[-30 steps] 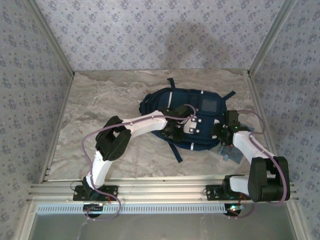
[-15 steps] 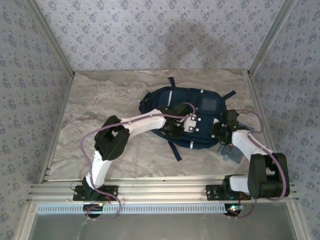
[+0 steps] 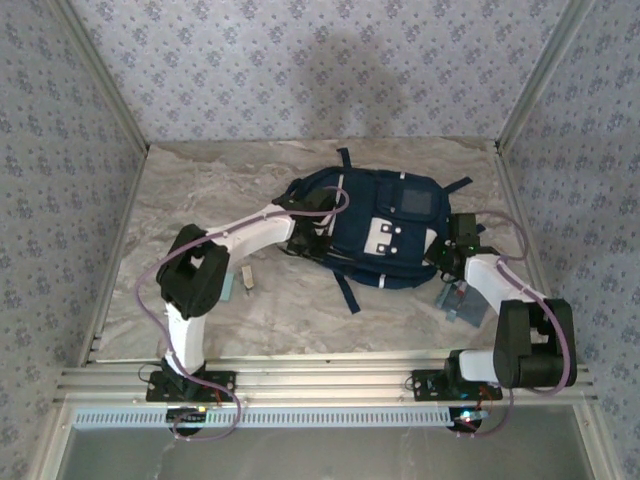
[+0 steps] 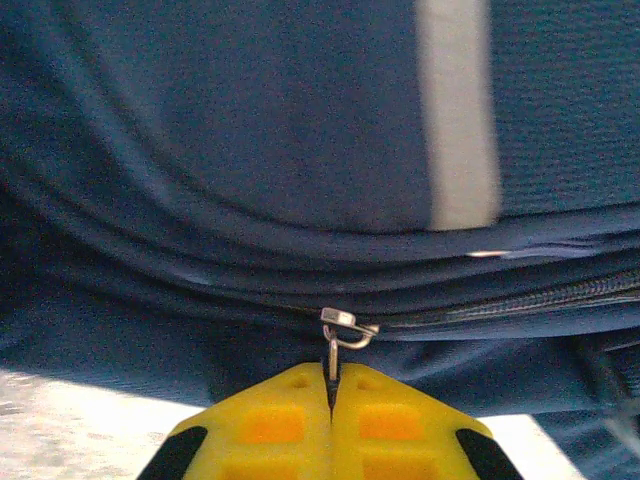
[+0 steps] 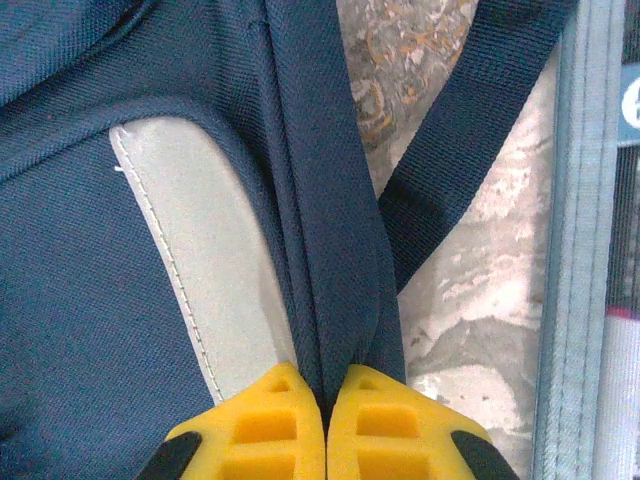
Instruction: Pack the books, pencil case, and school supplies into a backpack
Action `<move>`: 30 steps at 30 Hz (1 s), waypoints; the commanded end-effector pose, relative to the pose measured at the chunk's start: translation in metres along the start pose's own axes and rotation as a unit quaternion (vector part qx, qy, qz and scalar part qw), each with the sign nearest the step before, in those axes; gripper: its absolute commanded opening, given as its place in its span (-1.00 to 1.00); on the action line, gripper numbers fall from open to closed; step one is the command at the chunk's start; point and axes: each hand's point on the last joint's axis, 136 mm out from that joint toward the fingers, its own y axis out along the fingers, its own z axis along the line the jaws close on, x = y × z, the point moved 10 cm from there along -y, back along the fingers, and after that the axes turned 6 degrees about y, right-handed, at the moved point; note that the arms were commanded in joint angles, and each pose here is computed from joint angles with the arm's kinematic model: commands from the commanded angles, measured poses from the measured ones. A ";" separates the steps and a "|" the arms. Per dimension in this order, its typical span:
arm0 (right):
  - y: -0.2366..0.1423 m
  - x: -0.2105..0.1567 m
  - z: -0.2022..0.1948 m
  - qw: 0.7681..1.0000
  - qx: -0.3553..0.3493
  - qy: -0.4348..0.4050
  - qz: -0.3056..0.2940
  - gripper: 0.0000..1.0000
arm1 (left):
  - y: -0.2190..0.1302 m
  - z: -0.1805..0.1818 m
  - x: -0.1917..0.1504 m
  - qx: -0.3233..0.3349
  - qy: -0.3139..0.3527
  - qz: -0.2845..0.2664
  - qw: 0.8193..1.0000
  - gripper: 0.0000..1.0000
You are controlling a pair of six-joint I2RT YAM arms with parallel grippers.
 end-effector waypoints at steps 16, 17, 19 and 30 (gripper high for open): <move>0.059 0.146 0.058 0.998 0.005 -0.050 -0.034 -0.81 | -0.032 0.043 -0.020 0.029 -0.039 -0.010 0.999 -1.00; 0.063 0.152 0.064 0.998 0.015 -0.049 -0.030 -0.76 | -0.034 0.037 -0.022 0.019 -0.035 -0.010 0.999 -1.00; 0.070 0.165 0.076 0.998 0.038 -0.039 -0.029 -0.54 | -0.037 0.026 -0.023 -0.004 -0.034 -0.013 0.999 -1.00; 0.006 0.146 0.088 0.995 0.093 -0.008 -0.021 0.47 | -0.036 -0.033 0.013 -0.177 -0.080 -0.069 0.978 -1.00</move>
